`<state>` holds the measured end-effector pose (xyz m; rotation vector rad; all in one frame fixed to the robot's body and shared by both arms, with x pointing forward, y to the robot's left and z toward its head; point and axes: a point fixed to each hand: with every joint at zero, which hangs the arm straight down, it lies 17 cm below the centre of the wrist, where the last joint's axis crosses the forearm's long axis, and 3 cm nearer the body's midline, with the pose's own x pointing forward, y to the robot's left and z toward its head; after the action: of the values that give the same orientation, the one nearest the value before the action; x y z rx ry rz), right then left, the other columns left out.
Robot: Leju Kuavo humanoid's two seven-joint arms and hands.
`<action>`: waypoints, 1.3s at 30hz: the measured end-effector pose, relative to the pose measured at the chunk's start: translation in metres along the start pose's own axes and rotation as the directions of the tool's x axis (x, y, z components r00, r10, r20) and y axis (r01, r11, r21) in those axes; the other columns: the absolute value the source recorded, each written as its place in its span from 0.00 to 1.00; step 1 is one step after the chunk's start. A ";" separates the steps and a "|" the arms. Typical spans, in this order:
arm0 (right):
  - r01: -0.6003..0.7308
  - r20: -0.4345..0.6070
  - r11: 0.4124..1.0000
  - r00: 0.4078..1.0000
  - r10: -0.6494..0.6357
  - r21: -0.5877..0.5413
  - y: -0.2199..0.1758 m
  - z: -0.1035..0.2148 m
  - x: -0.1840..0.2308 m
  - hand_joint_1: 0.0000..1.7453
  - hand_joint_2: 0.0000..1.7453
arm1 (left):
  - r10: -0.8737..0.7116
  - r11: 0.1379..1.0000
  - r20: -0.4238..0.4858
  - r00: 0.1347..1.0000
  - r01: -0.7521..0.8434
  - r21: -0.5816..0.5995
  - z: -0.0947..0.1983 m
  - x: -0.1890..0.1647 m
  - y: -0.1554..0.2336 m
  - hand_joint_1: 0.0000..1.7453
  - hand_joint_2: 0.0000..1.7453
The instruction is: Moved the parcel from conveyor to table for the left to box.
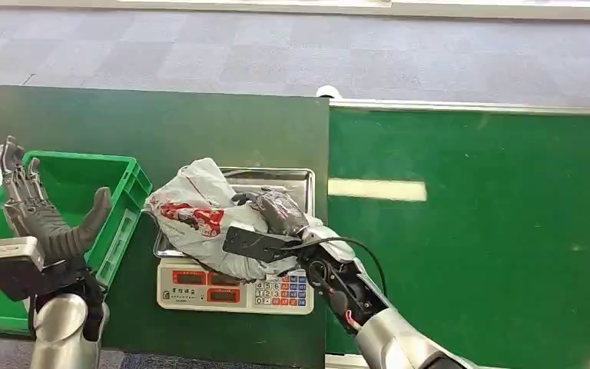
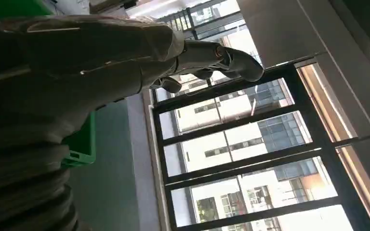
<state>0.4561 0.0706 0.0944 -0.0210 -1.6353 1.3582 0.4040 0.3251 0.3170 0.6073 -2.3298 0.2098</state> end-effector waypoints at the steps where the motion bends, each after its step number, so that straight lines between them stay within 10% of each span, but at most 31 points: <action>1: 0.000 -0.005 1.000 1.000 0.000 -0.009 -0.001 0.000 -0.002 0.00 1.00 | -0.008 1.000 -0.001 1.000 0.008 -0.001 0.001 -0.001 0.002 0.00 1.00; 19: 0.117 0.060 0.963 0.993 -0.106 -0.241 -0.028 0.010 0.007 0.00 1.00 | -0.118 0.980 0.016 0.993 0.119 -0.161 0.007 -0.007 -0.016 0.00 1.00; 28: 0.390 0.417 0.733 0.895 -0.160 -0.557 -0.161 0.075 0.076 0.00 1.00 | -0.128 0.889 0.041 0.991 0.133 -0.437 0.026 -0.011 -0.098 0.00 1.00; 39: 0.476 0.519 0.446 0.854 -0.028 -0.758 -0.250 0.201 0.077 0.00 1.00 | -0.219 0.537 0.014 0.976 0.133 -0.833 0.082 -0.061 -0.233 0.00 1.00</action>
<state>0.4150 -0.1301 0.3529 -0.0646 -2.4625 0.1230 0.5057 0.1178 0.2105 0.3080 -1.9297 -0.9259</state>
